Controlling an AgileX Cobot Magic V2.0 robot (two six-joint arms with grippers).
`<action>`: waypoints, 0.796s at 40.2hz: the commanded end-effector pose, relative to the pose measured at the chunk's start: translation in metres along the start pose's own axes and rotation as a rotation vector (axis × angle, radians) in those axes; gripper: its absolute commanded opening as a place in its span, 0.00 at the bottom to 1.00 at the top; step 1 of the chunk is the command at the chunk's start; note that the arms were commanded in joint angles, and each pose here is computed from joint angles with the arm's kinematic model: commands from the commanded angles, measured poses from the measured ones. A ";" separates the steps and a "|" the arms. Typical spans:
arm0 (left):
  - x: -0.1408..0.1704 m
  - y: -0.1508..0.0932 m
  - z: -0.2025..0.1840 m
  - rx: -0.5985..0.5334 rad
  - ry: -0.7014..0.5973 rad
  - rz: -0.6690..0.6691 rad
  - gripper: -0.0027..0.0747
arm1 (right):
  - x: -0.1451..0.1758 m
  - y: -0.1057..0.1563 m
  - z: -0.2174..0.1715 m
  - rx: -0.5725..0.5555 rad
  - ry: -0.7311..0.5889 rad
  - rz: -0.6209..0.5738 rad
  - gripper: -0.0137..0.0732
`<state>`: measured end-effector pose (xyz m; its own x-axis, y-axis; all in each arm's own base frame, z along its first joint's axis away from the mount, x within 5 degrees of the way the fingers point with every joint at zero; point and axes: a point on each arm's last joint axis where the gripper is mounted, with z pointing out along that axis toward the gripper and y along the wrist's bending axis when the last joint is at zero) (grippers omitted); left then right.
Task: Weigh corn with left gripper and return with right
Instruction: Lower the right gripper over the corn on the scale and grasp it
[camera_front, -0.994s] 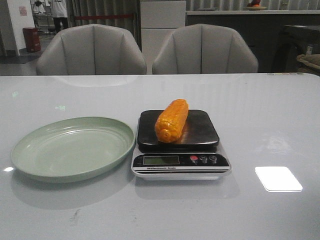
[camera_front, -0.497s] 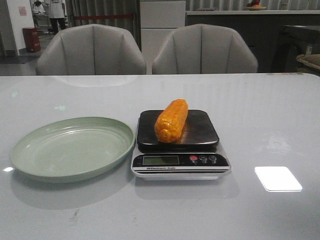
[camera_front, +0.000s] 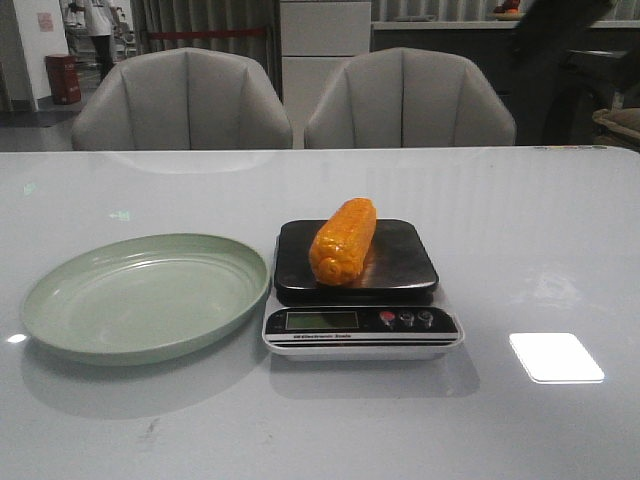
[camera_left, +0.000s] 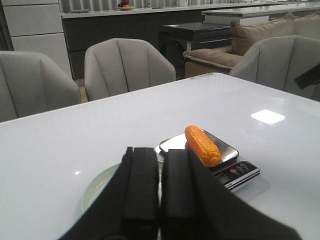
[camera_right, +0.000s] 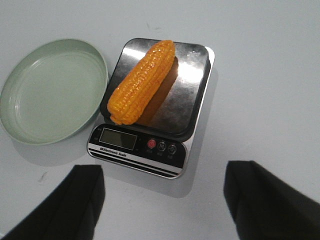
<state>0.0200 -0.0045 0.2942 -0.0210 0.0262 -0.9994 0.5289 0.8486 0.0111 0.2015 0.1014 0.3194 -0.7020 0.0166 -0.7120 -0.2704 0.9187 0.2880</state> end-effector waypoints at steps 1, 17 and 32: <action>-0.014 -0.001 -0.003 0.008 -0.103 0.000 0.18 | -0.032 0.017 0.011 -0.034 -0.022 0.009 0.84; -0.014 -0.001 -0.003 0.008 -0.103 0.000 0.18 | -0.079 0.071 0.106 0.098 0.193 0.035 0.84; -0.014 -0.001 -0.003 0.008 -0.103 -0.002 0.18 | -0.060 0.083 0.175 0.314 0.402 0.221 0.84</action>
<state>0.0200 -0.0045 0.2944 -0.0190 0.0250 -0.9995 0.5292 0.8484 0.0111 0.3358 0.2475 0.2523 -0.9527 0.0679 -0.2962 0.0324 0.9919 0.1231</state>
